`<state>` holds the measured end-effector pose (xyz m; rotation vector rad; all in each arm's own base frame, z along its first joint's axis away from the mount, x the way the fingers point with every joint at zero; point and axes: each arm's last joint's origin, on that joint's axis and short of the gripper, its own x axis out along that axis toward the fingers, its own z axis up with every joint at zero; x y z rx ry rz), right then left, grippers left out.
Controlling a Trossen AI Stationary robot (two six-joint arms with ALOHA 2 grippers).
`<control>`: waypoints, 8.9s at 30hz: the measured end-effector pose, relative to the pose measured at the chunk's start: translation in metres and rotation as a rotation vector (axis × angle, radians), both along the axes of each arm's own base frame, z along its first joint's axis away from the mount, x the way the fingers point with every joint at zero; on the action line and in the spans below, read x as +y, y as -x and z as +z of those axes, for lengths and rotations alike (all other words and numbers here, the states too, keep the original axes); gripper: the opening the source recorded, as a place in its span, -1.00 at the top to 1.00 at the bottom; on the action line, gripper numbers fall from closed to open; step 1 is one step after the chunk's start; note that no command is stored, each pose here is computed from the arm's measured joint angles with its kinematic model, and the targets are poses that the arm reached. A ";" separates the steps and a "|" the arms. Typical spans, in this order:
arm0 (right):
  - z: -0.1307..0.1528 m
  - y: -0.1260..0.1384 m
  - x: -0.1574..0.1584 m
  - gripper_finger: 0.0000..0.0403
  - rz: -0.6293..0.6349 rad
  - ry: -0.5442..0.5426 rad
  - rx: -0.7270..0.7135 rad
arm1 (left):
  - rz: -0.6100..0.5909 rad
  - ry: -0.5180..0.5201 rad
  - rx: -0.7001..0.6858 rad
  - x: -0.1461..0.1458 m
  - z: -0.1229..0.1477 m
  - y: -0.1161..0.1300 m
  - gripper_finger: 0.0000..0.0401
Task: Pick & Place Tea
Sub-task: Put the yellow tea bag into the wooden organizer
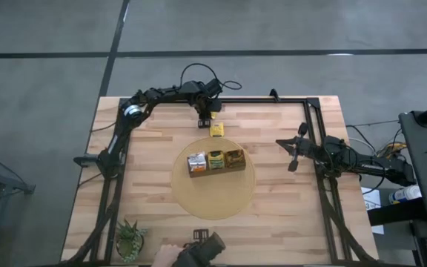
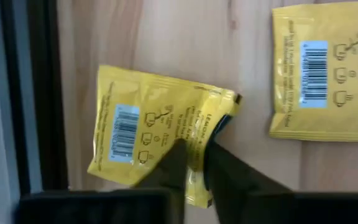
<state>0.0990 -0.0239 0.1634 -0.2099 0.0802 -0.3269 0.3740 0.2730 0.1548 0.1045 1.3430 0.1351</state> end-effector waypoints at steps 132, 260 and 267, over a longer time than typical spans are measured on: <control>0.000 0.000 0.000 0.96 0.003 -0.003 -0.002 | 0.239 0.708 0.127 -0.158 0.066 -0.052 1.00; 0.000 0.000 0.000 0.96 0.002 -0.003 -0.002 | 0.228 0.189 -0.016 0.002 0.015 -0.028 0.21; 0.000 0.000 0.000 0.96 0.002 -0.003 -0.002 | 0.212 0.171 -0.009 -0.001 0.011 -0.030 0.33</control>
